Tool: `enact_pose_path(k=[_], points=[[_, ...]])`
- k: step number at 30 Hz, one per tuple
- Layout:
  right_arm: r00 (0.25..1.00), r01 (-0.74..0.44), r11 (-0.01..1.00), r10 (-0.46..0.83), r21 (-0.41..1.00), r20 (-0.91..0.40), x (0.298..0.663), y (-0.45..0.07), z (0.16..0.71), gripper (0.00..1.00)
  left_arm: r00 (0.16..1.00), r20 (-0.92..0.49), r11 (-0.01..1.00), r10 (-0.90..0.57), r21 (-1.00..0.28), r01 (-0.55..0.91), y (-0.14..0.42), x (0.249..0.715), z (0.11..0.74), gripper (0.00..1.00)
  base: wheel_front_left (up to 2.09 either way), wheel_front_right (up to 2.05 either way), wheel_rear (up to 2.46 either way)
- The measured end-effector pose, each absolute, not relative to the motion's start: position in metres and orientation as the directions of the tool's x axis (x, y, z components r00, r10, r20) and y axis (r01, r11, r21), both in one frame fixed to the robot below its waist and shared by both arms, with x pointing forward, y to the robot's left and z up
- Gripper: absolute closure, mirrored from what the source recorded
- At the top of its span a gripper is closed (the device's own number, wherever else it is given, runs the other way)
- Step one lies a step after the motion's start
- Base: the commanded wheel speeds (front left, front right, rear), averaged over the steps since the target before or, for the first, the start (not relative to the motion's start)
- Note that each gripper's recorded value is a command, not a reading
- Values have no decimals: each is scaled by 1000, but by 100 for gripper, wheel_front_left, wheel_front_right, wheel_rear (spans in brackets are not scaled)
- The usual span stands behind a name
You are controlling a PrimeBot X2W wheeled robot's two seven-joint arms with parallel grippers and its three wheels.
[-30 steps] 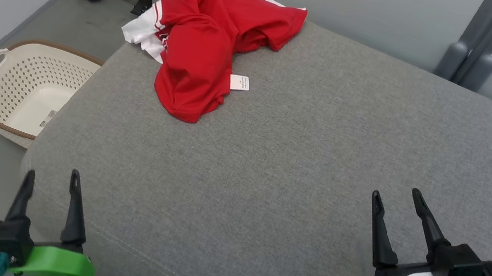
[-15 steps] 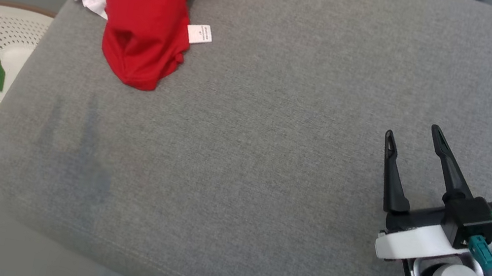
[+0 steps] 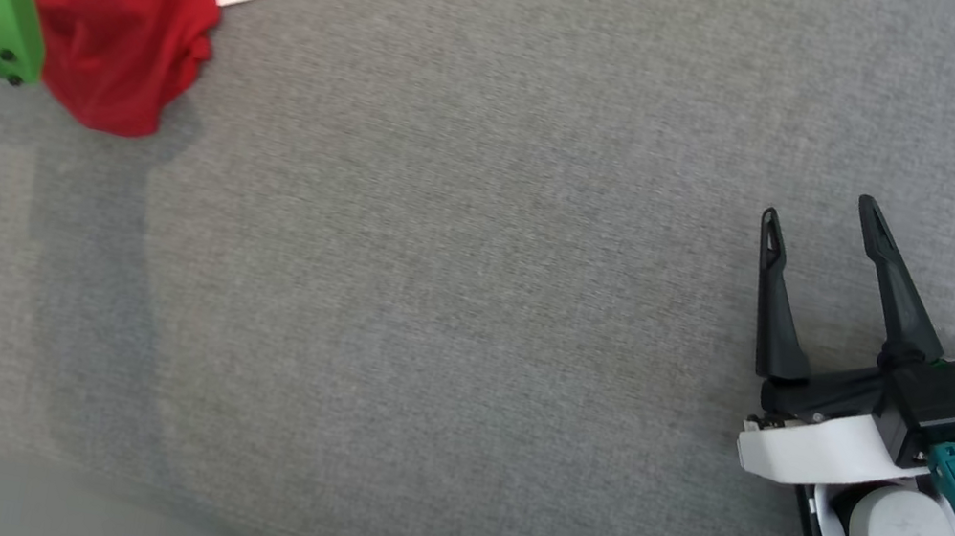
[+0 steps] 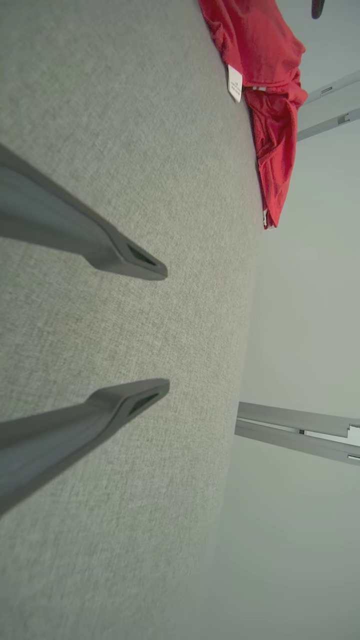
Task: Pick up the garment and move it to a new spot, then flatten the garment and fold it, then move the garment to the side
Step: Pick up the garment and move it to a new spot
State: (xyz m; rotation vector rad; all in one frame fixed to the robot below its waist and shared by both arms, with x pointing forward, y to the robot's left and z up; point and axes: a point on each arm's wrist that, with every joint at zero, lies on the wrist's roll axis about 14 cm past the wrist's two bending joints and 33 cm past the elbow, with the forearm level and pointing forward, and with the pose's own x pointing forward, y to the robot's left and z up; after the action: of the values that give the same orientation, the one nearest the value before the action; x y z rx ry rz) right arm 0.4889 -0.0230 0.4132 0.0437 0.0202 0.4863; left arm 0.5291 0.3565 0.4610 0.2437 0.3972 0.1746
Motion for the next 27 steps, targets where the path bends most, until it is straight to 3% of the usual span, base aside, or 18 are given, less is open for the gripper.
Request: enact_pose_path(k=[10,11,12,13,15,27], points=[[908,-416,909,417,25,-50,491,-48,395,0,780,-603,982,169,174,-78,338,519,368,0,0,0,0],[908,-414,910,415,25,-52,490,-49,395,0,771,-614,982,170,173,-78,338,518,365,15,0,0,0],[909,-413,910,414,26,-53,490,-49,395,0,767,-618,982,170,175,-77,339,517,364,51,0,0,0],[910,-411,911,412,28,-53,489,-50,396,0,765,-620,982,172,173,-81,340,516,364,71,0,0,0],[910,-411,911,412,28,-52,488,-50,398,0,771,-609,980,184,179,-92,346,514,370,100,0,0,0],[904,-428,902,428,52,14,480,-42,435,0,835,-513,970,198,225,-92,358,511,430,100,0,0,0]])
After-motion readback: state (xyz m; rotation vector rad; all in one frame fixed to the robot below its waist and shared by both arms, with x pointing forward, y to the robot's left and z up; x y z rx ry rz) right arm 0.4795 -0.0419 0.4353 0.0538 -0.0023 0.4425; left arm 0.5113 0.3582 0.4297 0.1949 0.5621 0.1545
